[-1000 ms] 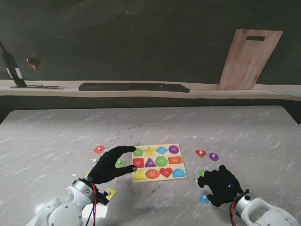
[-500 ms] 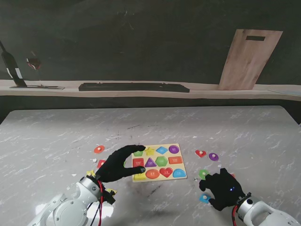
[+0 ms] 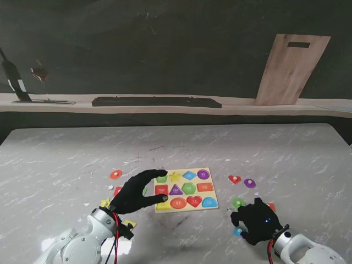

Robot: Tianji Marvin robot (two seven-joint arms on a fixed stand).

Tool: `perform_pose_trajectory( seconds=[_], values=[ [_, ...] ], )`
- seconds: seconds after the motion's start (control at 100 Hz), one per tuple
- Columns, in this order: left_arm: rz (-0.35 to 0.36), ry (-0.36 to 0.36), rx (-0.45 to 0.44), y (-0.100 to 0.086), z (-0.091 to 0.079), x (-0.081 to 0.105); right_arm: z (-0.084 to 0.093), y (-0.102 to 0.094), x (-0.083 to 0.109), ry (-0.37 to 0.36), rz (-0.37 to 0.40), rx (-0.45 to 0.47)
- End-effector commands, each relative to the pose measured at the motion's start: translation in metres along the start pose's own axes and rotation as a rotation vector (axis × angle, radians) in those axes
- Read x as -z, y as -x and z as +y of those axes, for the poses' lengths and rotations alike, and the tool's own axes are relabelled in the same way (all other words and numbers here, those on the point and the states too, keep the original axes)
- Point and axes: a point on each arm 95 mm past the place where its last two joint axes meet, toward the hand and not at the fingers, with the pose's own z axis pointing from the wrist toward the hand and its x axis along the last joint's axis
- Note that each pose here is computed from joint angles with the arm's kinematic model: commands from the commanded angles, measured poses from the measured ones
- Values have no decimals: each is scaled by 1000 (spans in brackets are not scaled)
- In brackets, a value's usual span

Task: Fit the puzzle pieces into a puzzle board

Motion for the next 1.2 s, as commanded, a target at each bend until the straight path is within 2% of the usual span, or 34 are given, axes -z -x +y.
perform_pose_trajectory(
  seconds=[0.0,0.73,1.19],
  values=[
    [0,-2,4,-2,1,0,-2,-1,0,-5,6,1],
    [-24,8,14,1,1,0,-10,-5,-5,-37,7,-13],
    [-32,11,18,2,2,-1,-12,-9,-8,-37,-18,-74]
  ],
)
